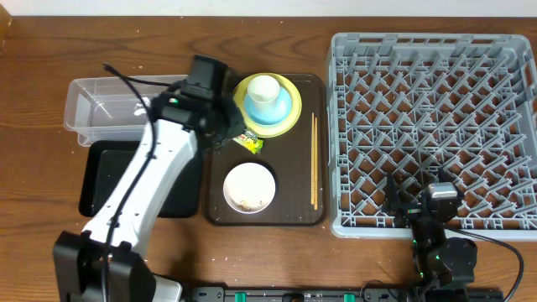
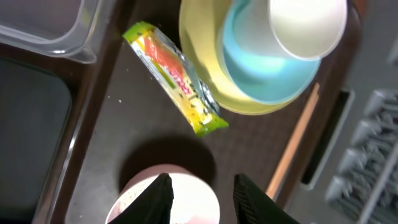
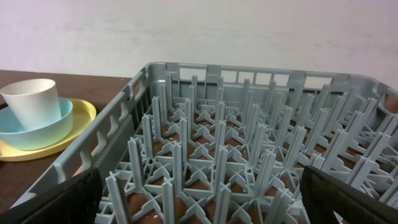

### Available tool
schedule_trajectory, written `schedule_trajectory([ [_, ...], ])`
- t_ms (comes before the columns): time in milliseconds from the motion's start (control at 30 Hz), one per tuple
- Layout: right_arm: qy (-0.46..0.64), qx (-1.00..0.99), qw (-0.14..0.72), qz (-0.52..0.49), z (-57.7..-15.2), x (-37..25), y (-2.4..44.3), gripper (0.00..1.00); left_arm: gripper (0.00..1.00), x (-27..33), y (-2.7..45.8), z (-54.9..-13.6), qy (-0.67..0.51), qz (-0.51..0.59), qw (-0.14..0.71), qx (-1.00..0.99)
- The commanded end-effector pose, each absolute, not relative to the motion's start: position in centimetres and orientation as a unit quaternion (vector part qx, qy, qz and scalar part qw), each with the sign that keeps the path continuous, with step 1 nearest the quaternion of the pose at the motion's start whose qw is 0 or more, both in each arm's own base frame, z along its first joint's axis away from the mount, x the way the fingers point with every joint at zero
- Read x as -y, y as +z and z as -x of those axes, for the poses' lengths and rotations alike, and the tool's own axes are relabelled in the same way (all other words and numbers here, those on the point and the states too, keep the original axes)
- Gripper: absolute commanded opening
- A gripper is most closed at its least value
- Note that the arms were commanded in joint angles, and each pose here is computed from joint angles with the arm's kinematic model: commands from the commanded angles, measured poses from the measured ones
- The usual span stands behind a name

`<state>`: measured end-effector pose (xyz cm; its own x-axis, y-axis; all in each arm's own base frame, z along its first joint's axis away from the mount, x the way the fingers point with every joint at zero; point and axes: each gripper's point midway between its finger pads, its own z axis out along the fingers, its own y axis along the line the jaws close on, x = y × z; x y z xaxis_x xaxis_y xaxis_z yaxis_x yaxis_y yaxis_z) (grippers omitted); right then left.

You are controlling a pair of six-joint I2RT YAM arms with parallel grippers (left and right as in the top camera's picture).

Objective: Sort waste into correct bins and load items into the dishwasher rack
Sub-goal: 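Reach the left gripper to the yellow snack wrapper and grasp it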

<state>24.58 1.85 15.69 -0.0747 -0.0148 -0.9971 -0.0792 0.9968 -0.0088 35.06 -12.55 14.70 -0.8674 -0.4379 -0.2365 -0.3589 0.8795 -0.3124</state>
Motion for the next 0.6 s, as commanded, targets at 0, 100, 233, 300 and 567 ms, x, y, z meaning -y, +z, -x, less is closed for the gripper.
schedule_trajectory([
  [0, 0.026, -0.732, 0.679, 0.039, -24.5, -2.1, 15.6, 0.99, 0.35, 11.8, 13.7, -35.9, -0.079, 0.253, 0.18, -0.947],
  [100, 0.026, -0.732, 0.679, 0.039, -24.5, -2.1, 15.6, 0.99, 0.35, 12.7, 13.2, -36.8, -0.081, 0.244, 0.191, -0.947],
  [233, 0.026, -0.732, 0.679, 0.039, -24.5, -2.1, 15.6, 0.99, 0.35, 13.3, 11.7, -37.7, -0.078, 0.241, 0.191, -0.948],
  [300, 0.026, -0.732, 0.679, 0.039, -24.5, -2.1, 15.6, 0.99, 0.35, 13.4, 10.6, -38.0, -0.072, 0.241, 0.184, -0.95],
  [567, 0.026, -0.732, 0.679, 0.039, -24.5, -2.1, 15.6, 0.99, 0.35, 13.6, 7.2, -38.4, -0.053, 0.241, 0.157, -0.956],
])
